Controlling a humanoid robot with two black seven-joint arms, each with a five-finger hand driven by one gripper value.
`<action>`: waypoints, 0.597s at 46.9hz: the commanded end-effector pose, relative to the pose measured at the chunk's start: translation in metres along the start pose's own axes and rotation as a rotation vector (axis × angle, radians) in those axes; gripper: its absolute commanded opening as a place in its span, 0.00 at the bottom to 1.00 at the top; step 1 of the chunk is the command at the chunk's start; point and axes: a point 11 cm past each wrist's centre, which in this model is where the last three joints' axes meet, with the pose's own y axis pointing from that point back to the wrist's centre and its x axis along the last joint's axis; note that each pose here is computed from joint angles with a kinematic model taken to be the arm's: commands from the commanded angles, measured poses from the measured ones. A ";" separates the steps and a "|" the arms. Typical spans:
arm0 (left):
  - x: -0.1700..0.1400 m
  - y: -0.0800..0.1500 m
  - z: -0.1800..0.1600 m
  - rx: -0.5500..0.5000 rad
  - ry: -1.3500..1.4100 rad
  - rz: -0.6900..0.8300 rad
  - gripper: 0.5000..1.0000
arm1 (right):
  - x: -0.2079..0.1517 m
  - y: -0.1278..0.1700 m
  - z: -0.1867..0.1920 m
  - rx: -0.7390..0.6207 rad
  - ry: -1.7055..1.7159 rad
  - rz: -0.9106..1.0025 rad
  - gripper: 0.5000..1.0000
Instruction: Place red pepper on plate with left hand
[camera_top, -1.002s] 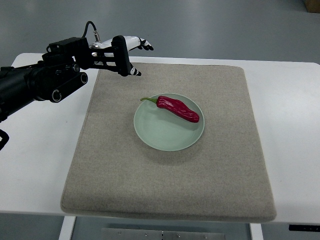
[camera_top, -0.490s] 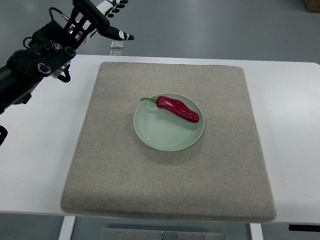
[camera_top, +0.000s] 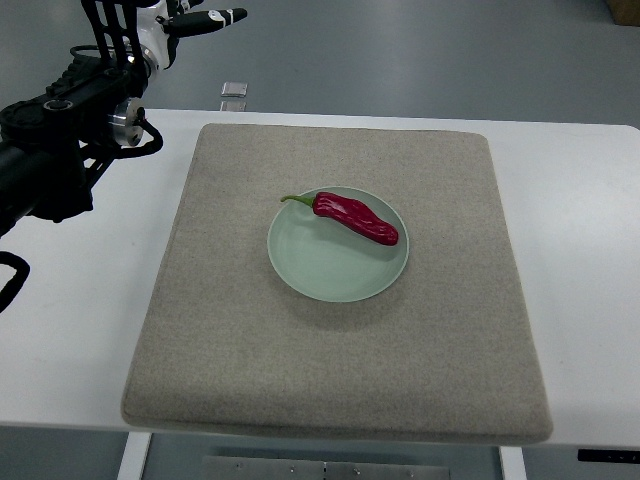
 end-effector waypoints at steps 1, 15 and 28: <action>0.001 0.002 -0.005 0.001 0.063 -0.020 0.93 | 0.000 0.000 0.000 0.000 0.001 0.000 0.86; 0.020 0.011 -0.031 0.000 0.256 -0.117 0.93 | 0.000 0.000 0.000 0.000 0.001 0.000 0.86; 0.024 0.014 -0.034 -0.012 0.348 -0.144 0.97 | 0.000 0.000 0.000 0.000 0.001 0.000 0.86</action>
